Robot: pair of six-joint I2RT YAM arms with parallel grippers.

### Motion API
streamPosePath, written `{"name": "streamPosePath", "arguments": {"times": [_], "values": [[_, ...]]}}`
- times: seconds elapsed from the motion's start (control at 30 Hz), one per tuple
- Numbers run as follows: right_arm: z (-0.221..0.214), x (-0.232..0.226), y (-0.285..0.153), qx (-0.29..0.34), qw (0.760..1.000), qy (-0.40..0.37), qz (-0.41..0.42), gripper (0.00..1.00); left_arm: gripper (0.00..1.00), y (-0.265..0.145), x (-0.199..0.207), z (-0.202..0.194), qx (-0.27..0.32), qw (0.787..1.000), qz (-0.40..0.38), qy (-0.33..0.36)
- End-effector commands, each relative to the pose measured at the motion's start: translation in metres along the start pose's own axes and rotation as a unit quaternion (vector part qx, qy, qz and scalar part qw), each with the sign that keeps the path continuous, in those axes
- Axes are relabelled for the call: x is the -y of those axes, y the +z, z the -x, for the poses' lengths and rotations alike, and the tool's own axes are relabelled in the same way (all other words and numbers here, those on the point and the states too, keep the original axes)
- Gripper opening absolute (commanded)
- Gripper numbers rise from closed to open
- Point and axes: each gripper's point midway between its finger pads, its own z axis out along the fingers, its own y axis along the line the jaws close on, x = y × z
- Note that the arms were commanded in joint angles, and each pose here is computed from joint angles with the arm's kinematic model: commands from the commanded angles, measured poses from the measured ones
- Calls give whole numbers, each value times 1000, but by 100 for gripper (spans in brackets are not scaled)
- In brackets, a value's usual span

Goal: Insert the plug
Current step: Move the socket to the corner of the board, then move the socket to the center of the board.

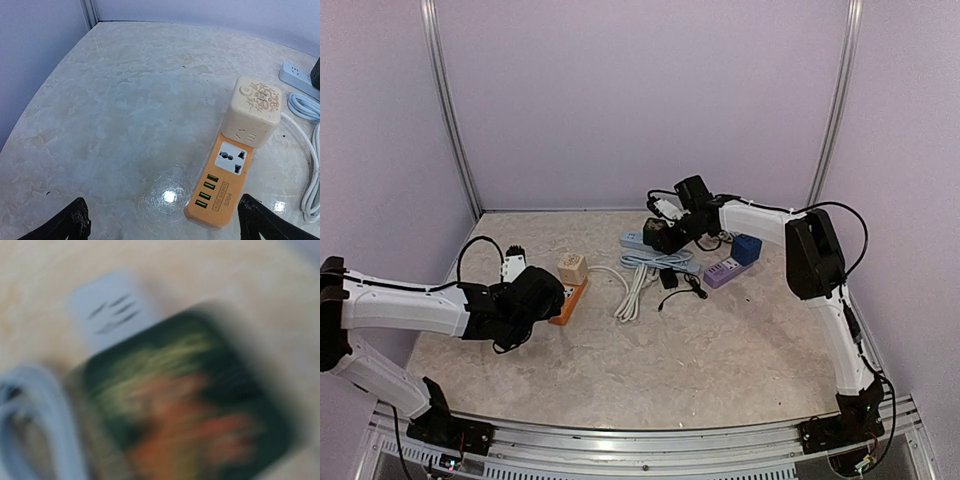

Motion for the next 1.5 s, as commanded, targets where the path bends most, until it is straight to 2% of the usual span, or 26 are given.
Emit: {"name": "streamPosePath", "arguments": {"times": [0.0, 0.13, 0.33, 0.47, 0.57, 0.67, 0.73, 0.93, 1.13, 1.2, 1.27, 1.3, 1.47], "values": [[-29, -61, -9, -54, 994, -12, 93, 53, 99, -8, 34, 25, 40, 998, -16, 41], [-26, -59, -15, -51, 995, -13, 88, 54, 99, -9, 81, 42, 60, 994, -26, 88], [-22, -46, -24, -52, 996, 9, 74, 53, 99, 11, 159, 28, 58, 983, -47, 169], [-17, -36, -32, -44, 997, 18, 67, 55, 99, 17, 198, 11, 27, 980, -107, 164], [-12, -32, -38, -41, 997, 16, 60, 60, 99, 17, 219, 2, 7, 977, -141, 163], [-10, -29, -42, -40, 998, 12, 54, 64, 99, 24, 233, -11, -7, 973, -138, 182], [-11, -25, -44, -43, 998, 13, 46, 66, 99, 32, 236, -22, -21, 973, -125, 194], [-18, -14, -49, -57, 998, 24, 19, 70, 82, 53, 222, -60, -67, 971, -88, 211], [-22, -9, -55, -68, 997, 28, 3, 72, 80, 67, 189, -85, -103, 971, -46, 211], [-23, -9, -55, -71, 997, 30, 2, 72, 70, 71, 184, -90, -114, 970, -39, 212], [-24, -9, -56, -72, 997, 31, 2, 72, 51, 76, 179, -95, -124, 969, -32, 212], [-24, -9, -57, -72, 997, 32, 2, 73, 45, 78, 178, -97, -127, 969, -31, 211], [-19, -9, -63, -66, 997, 33, -1, 73, 35, 89, 156, -94, -140, 969, 3, 204]]}}
